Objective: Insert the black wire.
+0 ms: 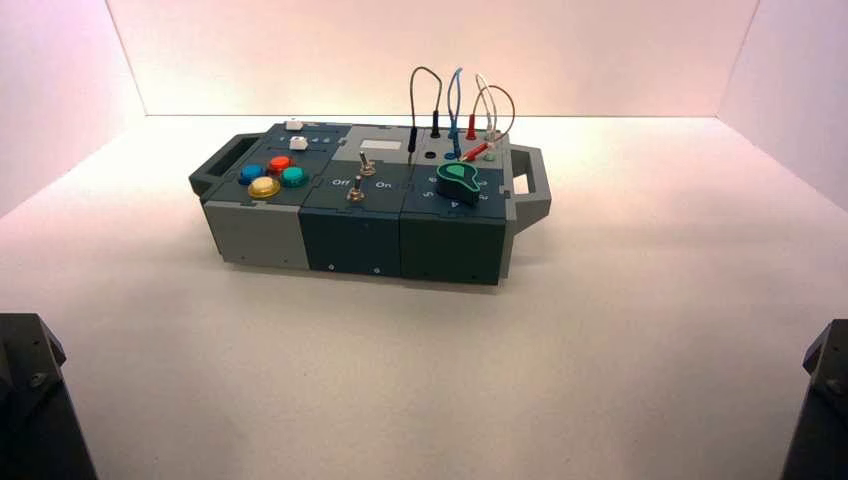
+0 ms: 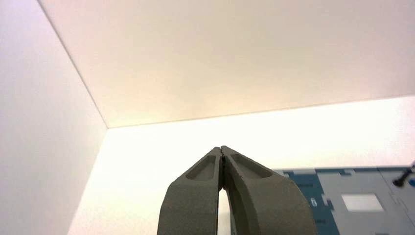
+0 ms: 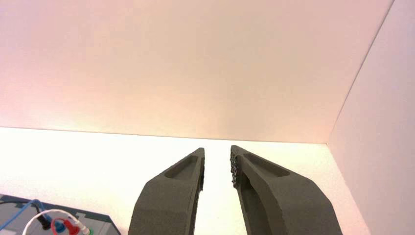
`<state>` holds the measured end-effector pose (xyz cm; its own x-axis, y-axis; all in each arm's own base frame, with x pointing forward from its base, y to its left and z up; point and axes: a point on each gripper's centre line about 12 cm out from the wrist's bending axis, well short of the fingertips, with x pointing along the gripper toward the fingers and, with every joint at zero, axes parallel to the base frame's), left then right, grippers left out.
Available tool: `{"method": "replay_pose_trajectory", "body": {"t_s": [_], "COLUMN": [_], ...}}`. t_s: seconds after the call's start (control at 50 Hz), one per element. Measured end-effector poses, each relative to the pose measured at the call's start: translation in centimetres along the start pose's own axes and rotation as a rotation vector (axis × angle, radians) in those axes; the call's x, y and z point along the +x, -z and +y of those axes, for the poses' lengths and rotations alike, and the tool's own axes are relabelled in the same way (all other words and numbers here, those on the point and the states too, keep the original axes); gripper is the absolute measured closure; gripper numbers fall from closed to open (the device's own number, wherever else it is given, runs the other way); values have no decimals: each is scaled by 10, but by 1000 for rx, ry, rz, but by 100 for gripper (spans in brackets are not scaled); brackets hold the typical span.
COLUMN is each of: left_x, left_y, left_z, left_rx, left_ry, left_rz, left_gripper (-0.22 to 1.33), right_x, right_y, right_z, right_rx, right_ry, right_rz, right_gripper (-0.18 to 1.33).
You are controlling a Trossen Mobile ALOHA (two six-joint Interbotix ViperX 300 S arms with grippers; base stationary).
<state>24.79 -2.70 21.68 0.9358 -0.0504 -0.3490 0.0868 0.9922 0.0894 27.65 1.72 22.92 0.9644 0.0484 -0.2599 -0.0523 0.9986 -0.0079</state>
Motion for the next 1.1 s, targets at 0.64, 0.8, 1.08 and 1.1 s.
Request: {"method": "replay_pose_trajectory", "body": {"t_s": [0.64,0.8,1.08,1.1], "left_x": [0,-1,-2,-2], "left_y": [-3,-7,-11,-10], "left_z": [-4,-8,-23,-23], "left_rx": [9,35,93,94], "left_ry": [42,72,166,169], "left_rz": [39,56,112,118], "left_gripper": [128,128,128,128], "right_x": [-2,-5,-9,-9], "right_y": [-2,-6,-16,-17], "right_z": [5,14,26,26], "right_rx": [1,-10,-23,-23], "right_ry": [-20,-55,-104,-104], "right_rz": [47,67,223,224], "right_gripper": [51,37,3,3]}}
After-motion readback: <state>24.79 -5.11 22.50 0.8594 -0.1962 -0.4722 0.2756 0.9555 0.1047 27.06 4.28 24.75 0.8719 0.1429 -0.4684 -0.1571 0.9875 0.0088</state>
